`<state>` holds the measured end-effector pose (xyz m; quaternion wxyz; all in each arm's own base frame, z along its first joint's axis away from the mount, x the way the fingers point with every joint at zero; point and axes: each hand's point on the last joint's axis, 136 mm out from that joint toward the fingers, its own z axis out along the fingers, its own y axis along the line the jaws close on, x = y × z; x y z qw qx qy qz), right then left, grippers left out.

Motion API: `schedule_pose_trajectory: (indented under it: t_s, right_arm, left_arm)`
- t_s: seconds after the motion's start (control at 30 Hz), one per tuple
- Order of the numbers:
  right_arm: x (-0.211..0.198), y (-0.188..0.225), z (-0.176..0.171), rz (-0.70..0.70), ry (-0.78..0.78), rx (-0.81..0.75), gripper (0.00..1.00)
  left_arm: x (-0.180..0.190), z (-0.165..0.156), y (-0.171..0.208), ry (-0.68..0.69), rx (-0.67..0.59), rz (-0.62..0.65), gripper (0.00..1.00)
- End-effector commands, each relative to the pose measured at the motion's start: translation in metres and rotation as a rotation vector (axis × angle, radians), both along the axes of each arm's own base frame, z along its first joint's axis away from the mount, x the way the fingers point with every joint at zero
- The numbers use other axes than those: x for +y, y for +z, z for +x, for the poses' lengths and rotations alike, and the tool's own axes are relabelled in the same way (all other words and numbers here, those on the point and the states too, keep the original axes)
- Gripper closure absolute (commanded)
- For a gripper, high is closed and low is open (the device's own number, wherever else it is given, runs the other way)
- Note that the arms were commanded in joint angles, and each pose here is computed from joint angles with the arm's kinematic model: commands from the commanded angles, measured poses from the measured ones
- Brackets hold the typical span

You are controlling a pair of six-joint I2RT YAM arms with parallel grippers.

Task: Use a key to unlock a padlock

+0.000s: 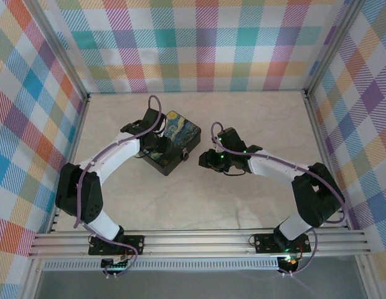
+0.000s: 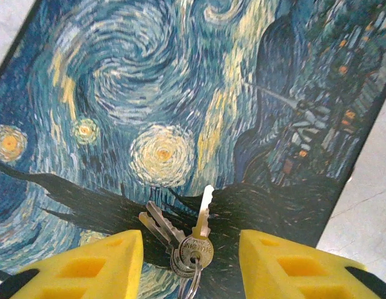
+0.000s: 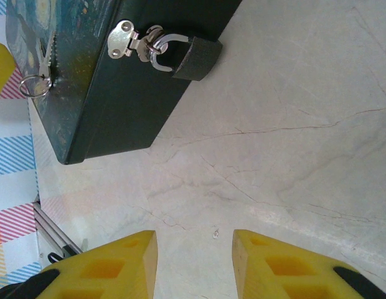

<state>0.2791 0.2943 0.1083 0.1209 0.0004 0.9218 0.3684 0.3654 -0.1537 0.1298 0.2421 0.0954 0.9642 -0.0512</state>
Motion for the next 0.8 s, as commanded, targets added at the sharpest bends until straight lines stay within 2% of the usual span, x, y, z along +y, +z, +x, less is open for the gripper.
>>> schedule_pose_trajectory:
  t_s: [0.0, 0.37, 0.5, 0.77]
  right_arm:
    - [0.009, 0.010, 0.004, 0.017, 0.026, -0.024, 0.64]
    - [0.010, 0.013, 0.003, 0.019, 0.030, -0.031, 0.64]
    - [0.009, 0.016, 0.003, 0.020, 0.032, -0.038, 0.64]
    - [0.010, 0.019, 0.003, 0.019, 0.042, -0.045, 0.64]
  left_arm:
    - [0.005, -0.001, -0.013, 0.021, 0.019, 0.026, 0.57]
    - [0.002, -0.008, -0.036, 0.015, 0.065, 0.086, 0.72]
    - [0.005, -0.008, -0.038, 0.028, 0.065, 0.113, 0.80]
    - [-0.001, -0.001, -0.007, 0.047, 0.003, 0.059, 0.91]
